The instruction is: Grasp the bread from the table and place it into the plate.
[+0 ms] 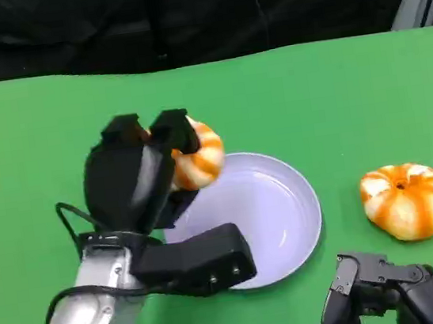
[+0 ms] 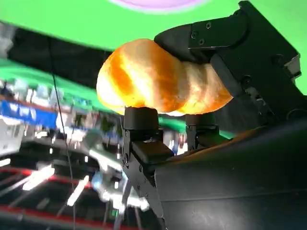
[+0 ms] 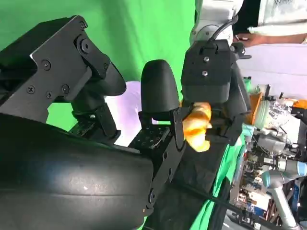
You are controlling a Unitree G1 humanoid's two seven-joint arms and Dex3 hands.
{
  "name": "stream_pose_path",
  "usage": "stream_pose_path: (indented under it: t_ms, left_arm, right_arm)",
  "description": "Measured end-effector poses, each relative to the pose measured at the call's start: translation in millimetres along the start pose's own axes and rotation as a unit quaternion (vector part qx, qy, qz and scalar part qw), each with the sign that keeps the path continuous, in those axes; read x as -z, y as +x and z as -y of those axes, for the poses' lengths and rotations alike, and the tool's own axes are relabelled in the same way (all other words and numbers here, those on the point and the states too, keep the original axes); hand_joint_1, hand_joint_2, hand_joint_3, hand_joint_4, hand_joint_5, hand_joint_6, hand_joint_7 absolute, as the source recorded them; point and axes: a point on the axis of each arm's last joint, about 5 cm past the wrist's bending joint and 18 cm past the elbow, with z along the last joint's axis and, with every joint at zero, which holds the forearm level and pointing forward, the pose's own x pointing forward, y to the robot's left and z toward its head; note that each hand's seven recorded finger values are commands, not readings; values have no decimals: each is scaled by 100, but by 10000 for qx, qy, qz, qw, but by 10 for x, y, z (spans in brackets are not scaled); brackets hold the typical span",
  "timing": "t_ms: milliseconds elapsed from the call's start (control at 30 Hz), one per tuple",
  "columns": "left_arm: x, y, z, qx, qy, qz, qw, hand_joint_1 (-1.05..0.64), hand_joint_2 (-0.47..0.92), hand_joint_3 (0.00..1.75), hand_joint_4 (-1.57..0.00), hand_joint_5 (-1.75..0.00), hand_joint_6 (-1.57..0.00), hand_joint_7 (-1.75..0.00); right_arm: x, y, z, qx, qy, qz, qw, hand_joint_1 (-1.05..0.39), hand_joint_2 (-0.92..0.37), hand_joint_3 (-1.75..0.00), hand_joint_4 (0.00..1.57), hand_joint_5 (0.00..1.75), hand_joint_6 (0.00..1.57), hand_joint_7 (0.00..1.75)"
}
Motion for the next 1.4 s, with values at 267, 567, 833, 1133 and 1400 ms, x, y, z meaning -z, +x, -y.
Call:
stream_pose_path:
  t_ms: [267, 567, 833, 1133, 1400]
  left_arm:
    - [-152, 29, -13, 2720, -150, -155, 9621, -73, 92, 33, 0, -29, 0, -25]
    - [-154, 69, -94, 3454, 48, -382, 9377, -89, 92, 47, 0, -4, 0, -10]
    - [-158, 64, -109, 3559, 179, -393, 9335, -87, 92, 47, -1, -2, 0, -9]
    - [-83, -63, -372, 2714, -308, -338, 9614, -73, 92, 41, -13, -12, -9, -14]
    - [32, -495, -593, 1584, -1915, -738, 9658, -24, 91, 31, -49, -112, -57, -43]
  right_arm:
    - [-13, -5, -13, -18, 25, -11, 10000, 8, -35, -140, 87, 166, 76, 141]
    - [-21, -5, -14, -18, 30, -22, 10000, 7, -36, -139, 86, 166, 76, 141]
    - [-21, -5, -17, -21, 18, -23, 10000, 8, -35, -139, 87, 165, 75, 141]
    - [-22, -8, -35, -48, 36, -27, 10000, 7, -36, -139, 87, 166, 76, 141]
    - [-27, 1, -33, -40, 13, -3, 10000, 9, -35, -141, 88, 165, 76, 141]
